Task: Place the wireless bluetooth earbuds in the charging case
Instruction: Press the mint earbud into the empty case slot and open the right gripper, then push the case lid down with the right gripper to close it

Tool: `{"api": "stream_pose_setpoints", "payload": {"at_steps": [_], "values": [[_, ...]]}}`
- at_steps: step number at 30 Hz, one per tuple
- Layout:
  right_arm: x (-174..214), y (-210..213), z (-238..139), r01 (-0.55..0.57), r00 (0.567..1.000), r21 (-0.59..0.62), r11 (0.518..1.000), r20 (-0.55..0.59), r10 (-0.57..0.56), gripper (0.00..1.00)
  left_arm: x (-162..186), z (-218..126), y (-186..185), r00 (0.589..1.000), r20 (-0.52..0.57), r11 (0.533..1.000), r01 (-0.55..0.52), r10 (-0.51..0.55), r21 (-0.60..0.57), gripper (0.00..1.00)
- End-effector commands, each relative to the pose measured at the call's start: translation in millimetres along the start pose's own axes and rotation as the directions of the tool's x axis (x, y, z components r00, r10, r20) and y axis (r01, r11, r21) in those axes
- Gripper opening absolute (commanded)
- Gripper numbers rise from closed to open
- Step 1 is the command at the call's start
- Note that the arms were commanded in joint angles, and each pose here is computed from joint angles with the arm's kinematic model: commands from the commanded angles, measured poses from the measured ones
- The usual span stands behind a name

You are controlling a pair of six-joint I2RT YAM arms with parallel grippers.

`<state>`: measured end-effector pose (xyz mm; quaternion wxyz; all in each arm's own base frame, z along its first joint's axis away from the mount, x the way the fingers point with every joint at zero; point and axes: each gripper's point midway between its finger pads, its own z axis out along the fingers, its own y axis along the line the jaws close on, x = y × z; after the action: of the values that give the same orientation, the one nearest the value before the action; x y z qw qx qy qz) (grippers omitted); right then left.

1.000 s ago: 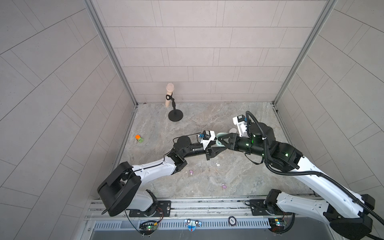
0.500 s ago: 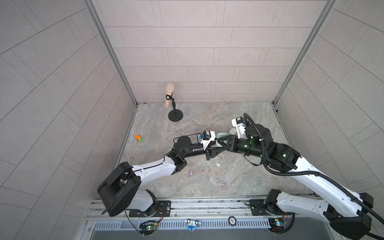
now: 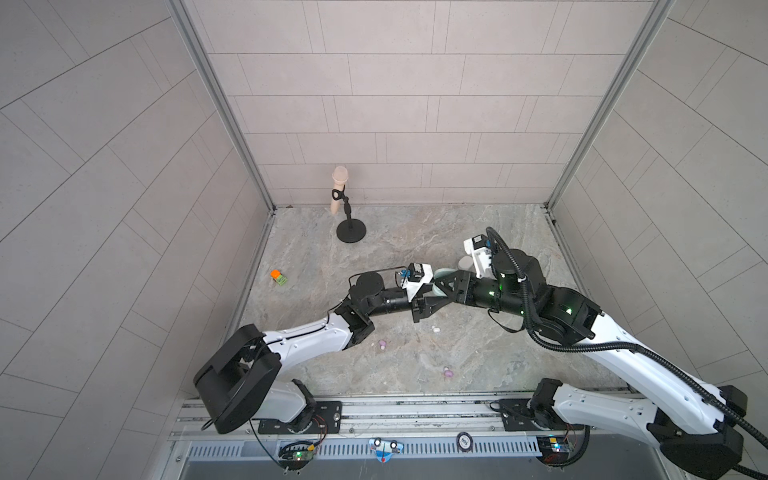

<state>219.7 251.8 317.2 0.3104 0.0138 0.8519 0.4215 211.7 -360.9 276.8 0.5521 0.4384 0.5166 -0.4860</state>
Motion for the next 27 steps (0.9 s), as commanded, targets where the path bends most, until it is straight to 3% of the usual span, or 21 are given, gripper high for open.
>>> {"api": "stream_pose_setpoints", "payload": {"at_steps": [1,14,20,27], "values": [[7,-7,-8,-0.004,1.000,0.044,0.999,-0.022,0.005,0.39,-32,-1,-5,0.993,0.088,0.997,-0.075,0.074,0.002,0.00],[-4,3,-45,0.047,0.999,0.061,0.997,0.008,-0.048,0.56,-16,-6,-2,0.997,0.053,0.998,-0.060,0.062,-0.028,0.00],[-13,2,-59,0.116,0.992,0.109,0.987,0.031,-0.120,0.58,-6,-13,-6,0.999,0.027,0.998,-0.046,0.047,-0.031,0.00],[-33,-1,-43,0.155,0.988,0.177,0.972,-0.011,-0.155,0.58,-2,-19,-15,0.999,0.003,0.999,-0.038,0.038,-0.002,0.00]]}}
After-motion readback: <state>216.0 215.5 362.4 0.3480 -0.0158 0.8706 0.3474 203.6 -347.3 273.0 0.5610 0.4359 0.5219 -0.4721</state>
